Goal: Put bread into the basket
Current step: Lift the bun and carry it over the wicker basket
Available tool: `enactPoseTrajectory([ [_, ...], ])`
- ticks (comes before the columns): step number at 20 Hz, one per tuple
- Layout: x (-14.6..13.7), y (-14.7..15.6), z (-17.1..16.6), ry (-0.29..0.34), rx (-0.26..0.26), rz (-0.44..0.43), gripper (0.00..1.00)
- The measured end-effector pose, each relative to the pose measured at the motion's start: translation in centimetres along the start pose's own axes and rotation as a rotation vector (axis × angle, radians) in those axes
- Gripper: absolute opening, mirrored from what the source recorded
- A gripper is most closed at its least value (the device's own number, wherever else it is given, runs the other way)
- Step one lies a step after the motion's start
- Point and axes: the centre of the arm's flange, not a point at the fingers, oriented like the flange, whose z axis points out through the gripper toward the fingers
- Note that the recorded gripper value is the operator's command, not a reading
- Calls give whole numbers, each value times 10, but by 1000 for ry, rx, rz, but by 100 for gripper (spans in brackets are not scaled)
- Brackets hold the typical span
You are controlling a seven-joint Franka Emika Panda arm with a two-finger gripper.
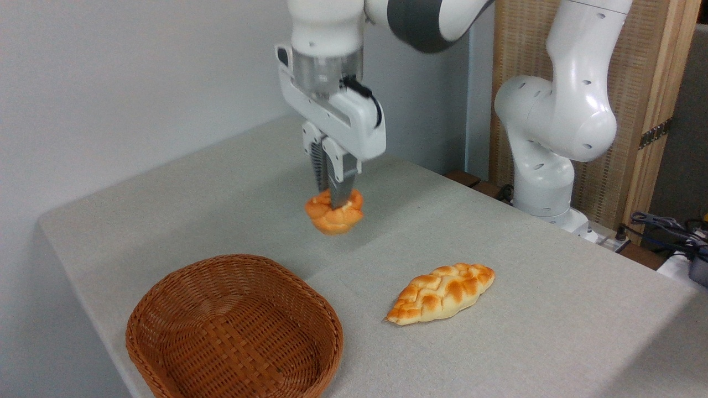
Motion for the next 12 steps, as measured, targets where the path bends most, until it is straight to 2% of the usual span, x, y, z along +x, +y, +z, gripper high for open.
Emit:
enactPoseTrajectory([
  [4,20,-32,-47,65,70,-24,17],
  [7,53,-62,-49,59,103,-34,19],
  [10,88,-89,-30,39,125,-38,31],
  [11,97,-95,-22,36,132,-36,46],
  [12,105,-100,-15,34,139,-33,53],
])
